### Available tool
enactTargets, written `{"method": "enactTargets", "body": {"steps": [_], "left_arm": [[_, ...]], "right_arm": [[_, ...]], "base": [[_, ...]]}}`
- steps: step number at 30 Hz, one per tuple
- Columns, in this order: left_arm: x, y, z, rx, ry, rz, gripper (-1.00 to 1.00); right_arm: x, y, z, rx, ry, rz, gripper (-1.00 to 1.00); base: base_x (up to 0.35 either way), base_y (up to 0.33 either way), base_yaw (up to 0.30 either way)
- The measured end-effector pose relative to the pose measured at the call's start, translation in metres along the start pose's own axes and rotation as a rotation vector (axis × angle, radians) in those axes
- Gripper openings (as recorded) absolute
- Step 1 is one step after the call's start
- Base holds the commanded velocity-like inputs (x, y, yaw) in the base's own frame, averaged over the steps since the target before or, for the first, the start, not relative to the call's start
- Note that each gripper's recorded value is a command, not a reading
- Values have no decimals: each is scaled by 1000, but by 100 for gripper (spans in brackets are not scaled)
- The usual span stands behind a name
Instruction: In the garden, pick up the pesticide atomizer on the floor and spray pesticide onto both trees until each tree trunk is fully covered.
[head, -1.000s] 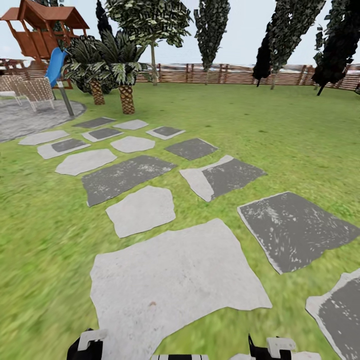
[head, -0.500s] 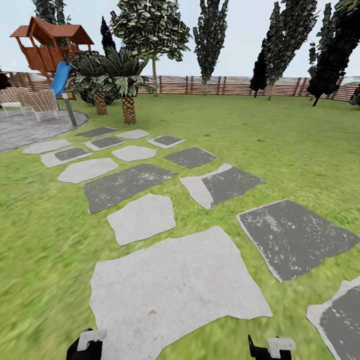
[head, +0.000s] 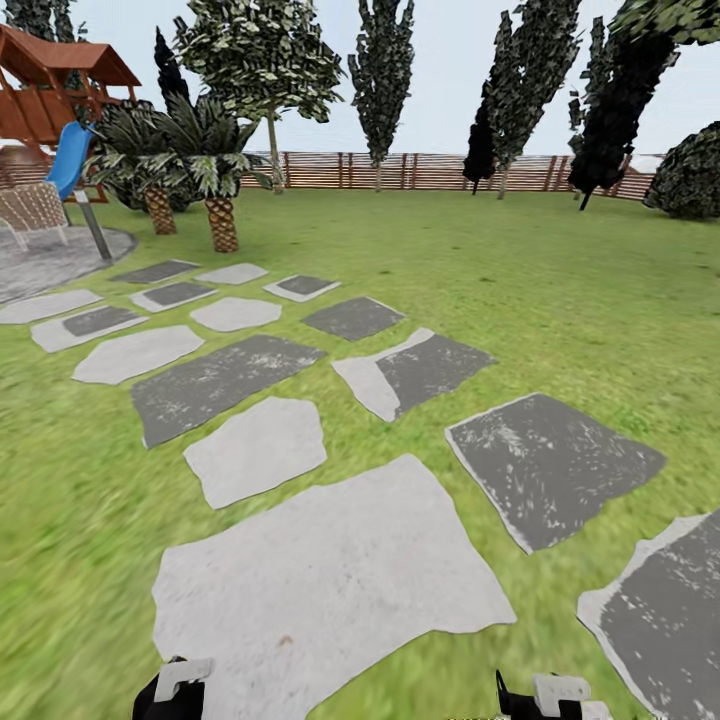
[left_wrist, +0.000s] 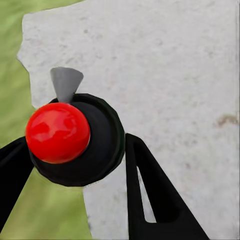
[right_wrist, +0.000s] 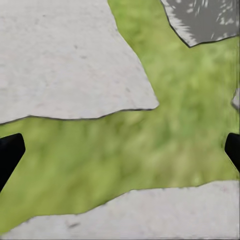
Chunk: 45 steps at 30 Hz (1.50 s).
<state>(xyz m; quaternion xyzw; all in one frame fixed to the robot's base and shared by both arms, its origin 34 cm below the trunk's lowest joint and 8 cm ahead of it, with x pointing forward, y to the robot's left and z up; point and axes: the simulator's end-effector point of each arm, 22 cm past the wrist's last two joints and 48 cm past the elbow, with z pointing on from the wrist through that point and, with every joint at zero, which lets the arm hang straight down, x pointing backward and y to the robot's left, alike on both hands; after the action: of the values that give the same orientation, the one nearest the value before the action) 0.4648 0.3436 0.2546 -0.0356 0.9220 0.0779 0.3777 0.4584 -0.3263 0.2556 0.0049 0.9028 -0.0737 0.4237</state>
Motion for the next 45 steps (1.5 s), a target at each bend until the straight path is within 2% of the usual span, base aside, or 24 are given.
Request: {"method": "enactTargets", "body": {"steps": [30,45], "left_arm": [[-57,6,-36,-1,1,-1,-100],[-57,4,-36,1,2,-3,-100]], "right_arm": [[-60,-7,-30,0,2,2,100],[-60,-7,-30,0,3,2,100]], "base": [[0,0,-270],[2,0,-292]]}}
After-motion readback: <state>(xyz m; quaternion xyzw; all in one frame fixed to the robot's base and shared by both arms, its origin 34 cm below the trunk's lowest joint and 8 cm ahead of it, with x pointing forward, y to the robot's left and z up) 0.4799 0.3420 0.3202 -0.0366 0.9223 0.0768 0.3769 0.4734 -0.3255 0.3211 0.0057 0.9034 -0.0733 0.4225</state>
